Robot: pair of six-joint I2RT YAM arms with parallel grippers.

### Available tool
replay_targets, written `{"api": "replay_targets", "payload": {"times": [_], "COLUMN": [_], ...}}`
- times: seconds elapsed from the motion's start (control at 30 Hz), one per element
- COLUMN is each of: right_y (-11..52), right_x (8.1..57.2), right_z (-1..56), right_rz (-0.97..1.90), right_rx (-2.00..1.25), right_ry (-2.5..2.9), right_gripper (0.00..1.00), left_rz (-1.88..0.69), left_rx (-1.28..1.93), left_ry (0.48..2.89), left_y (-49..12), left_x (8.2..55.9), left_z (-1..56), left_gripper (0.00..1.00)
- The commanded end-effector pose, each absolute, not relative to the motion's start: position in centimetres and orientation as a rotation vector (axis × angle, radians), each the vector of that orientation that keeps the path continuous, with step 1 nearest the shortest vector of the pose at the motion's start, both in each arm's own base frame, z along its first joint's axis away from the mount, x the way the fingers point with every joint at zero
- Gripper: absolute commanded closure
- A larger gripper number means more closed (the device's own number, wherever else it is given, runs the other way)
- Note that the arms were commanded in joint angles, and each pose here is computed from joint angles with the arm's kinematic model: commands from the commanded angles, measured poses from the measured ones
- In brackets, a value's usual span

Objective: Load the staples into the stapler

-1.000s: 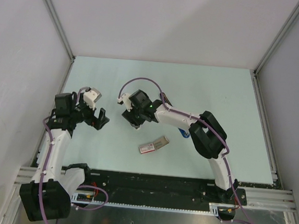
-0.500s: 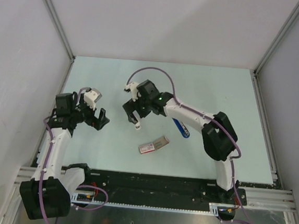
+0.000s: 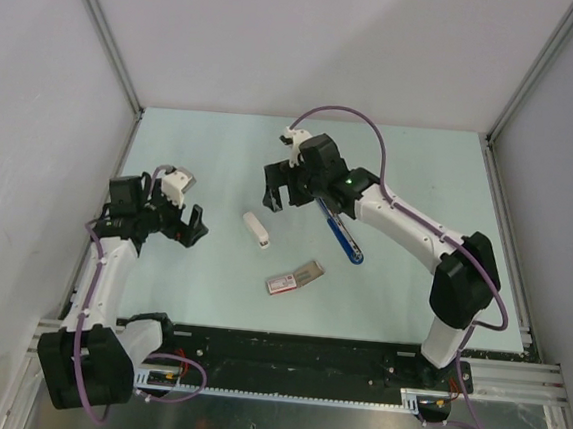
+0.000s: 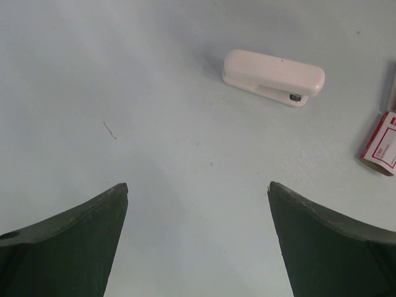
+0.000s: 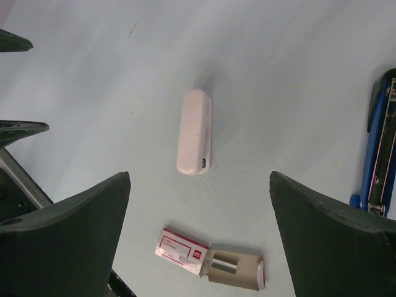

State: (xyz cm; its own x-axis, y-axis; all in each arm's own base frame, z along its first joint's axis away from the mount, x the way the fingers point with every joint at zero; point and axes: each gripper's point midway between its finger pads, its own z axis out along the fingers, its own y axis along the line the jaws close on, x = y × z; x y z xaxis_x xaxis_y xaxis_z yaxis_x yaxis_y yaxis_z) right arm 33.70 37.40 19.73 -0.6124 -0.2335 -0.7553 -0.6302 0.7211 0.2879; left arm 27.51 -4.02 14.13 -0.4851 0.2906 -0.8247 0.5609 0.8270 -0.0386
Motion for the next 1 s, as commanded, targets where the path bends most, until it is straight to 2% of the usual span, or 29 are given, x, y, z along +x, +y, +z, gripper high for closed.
{"api": "replay_targets", "payload": {"times": [0.0, 0.23, 0.37, 0.97], "right_y": [36.5, 35.9, 34.8, 33.7], "right_x": [33.7, 33.3, 34.5, 35.2], "right_z": [23.4, 24.6, 24.1, 25.5], "right_rz": [0.729, 0.761, 0.749, 0.741], "right_rx": [-0.546, -0.528, -0.484, -0.463], "right_ry": [2.142, 2.135, 2.152, 2.116], "right_gripper": [0.00, 0.01, 0.01, 0.01], "left_rz": [-0.343, -0.421, -0.498, -0.540], "left_rx": [0.647, 0.668, 0.699, 0.854], "left_ry": [2.052, 1.996, 1.999, 1.977], "left_y": [-3.6, -4.5, -6.0, -12.3], "left_x": [29.4, 32.9, 34.4, 36.5], "left_z": [16.6, 20.1, 20.1, 20.1], "left_gripper": [0.01, 0.00, 0.00, 0.00]}}
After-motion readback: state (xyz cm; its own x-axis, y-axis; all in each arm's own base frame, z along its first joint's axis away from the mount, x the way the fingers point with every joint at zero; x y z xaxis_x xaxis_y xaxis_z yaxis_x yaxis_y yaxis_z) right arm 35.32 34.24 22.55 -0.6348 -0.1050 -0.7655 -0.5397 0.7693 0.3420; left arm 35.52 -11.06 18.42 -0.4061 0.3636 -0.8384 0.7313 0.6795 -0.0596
